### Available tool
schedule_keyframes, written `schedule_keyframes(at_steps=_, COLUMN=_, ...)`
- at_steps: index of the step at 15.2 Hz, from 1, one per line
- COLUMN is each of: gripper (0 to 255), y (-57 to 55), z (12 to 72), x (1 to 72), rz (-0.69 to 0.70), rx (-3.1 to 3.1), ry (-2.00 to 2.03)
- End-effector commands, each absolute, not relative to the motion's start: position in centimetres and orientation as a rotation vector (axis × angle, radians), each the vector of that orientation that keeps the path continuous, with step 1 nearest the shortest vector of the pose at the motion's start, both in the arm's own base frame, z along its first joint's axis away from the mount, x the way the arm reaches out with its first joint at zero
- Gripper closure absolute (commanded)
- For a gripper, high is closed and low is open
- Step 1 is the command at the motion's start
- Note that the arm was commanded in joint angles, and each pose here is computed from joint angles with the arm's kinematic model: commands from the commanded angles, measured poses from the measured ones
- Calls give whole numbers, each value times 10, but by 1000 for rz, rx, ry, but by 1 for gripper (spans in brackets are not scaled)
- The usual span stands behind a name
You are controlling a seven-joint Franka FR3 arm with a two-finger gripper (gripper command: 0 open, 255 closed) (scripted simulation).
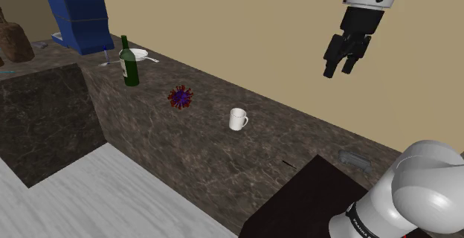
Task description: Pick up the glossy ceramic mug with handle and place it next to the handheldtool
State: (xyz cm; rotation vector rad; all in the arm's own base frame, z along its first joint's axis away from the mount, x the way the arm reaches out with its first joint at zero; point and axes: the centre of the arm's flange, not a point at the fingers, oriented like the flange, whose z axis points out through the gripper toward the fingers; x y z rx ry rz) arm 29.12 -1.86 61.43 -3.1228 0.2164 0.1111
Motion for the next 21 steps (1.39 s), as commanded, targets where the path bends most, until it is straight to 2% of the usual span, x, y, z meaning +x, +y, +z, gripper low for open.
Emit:
schedule_keyframes(at_steps=1, gripper=0, y=-19, z=614, x=291, rz=111, rx=-3123, ry=216)
schedule_keyframes(at_steps=21, gripper=0, y=-29, z=417, x=457, rz=26, rx=-3162, ry=201)
